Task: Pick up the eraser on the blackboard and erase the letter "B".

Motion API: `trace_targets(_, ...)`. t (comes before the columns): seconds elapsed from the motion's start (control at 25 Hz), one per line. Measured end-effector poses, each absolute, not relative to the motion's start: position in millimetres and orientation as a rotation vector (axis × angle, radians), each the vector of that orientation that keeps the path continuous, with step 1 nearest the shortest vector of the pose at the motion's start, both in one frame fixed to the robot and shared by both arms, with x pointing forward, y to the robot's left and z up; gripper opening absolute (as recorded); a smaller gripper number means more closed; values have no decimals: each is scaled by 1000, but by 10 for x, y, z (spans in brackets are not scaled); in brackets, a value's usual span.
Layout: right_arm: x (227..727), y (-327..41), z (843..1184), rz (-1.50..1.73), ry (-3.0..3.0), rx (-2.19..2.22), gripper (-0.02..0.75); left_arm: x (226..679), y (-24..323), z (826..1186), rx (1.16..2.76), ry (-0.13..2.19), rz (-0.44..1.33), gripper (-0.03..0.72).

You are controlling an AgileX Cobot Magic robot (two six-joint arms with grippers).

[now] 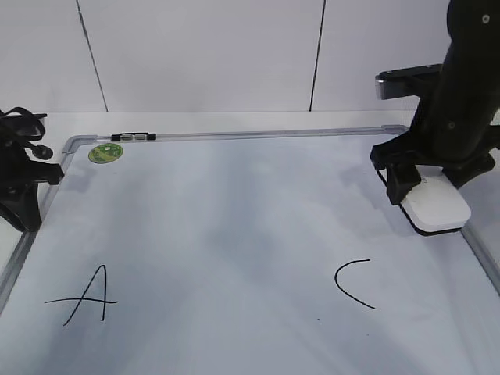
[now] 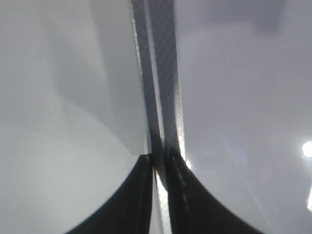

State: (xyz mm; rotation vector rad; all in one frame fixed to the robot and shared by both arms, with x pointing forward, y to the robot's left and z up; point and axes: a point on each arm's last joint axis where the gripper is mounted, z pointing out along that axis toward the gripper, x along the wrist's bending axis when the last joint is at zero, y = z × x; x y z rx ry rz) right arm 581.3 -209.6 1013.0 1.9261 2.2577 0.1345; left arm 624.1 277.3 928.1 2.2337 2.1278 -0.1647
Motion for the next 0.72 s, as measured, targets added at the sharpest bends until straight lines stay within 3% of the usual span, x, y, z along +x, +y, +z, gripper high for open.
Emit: trace_targets(0.72,6127,-2522,9782,-10,2221,2055,561,6239,2773,9282,2237,2127,-167,67)
